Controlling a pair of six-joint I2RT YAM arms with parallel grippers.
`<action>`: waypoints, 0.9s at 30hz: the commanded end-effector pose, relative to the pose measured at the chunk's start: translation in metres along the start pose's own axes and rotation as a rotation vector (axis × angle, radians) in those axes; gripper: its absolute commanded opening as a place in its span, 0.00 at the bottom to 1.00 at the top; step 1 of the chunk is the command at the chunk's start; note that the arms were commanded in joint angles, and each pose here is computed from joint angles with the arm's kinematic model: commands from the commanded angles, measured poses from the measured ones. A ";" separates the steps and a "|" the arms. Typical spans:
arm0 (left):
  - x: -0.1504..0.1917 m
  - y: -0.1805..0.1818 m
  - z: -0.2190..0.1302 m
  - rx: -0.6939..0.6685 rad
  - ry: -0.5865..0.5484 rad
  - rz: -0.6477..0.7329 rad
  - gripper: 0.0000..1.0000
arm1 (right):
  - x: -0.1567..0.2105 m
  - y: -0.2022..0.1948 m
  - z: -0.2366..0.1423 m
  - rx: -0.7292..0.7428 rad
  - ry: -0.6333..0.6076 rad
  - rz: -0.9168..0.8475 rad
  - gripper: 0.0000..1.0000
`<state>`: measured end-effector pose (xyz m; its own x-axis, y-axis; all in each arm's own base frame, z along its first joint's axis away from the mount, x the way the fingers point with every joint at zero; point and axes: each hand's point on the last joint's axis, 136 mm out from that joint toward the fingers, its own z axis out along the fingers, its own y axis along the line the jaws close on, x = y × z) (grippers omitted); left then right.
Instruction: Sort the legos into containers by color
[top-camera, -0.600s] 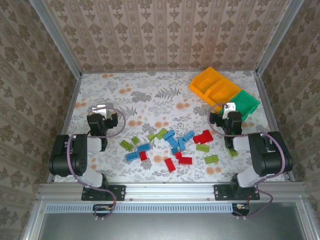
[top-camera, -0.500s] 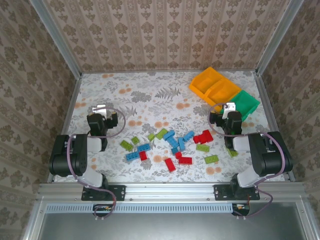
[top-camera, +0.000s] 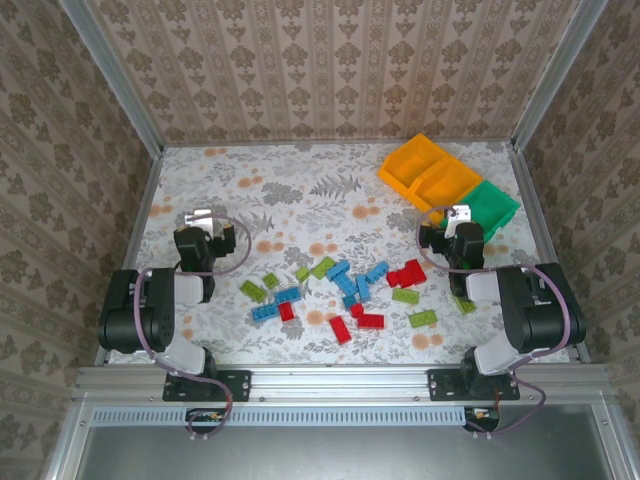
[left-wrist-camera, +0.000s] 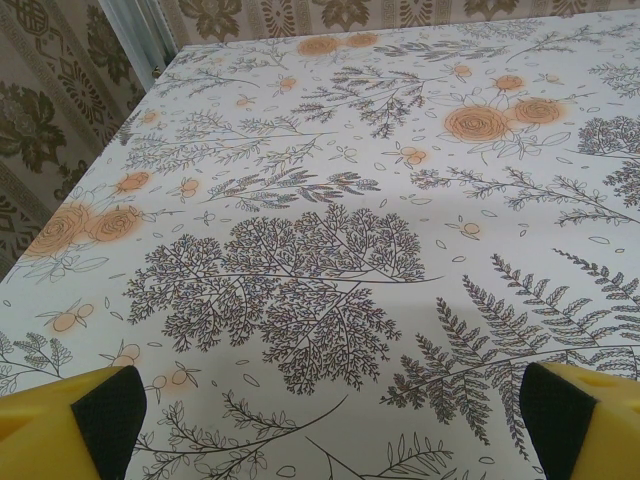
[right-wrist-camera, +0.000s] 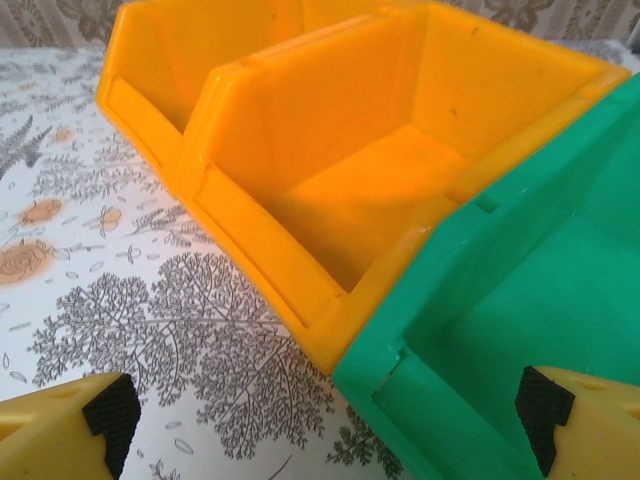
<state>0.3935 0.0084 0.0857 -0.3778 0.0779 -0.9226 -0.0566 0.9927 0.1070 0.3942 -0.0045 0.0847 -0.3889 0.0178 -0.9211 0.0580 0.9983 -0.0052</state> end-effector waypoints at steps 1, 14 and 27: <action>-0.023 -0.006 -0.002 0.015 -0.025 0.041 1.00 | -0.028 -0.012 -0.005 0.065 0.029 0.040 1.00; -0.112 -0.117 -0.042 0.157 0.127 0.170 1.00 | -0.045 -0.115 -0.073 0.462 0.332 0.553 0.88; -0.066 -0.161 -0.049 0.204 0.273 0.172 1.00 | 0.011 -0.132 -0.046 0.434 0.607 0.670 0.72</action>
<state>0.3848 -0.1642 0.1467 -0.5814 0.2779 -0.7647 0.2444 0.9561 0.1616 0.3345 -0.1434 0.0977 -0.5245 0.6937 -0.4936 0.7336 0.6624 0.1514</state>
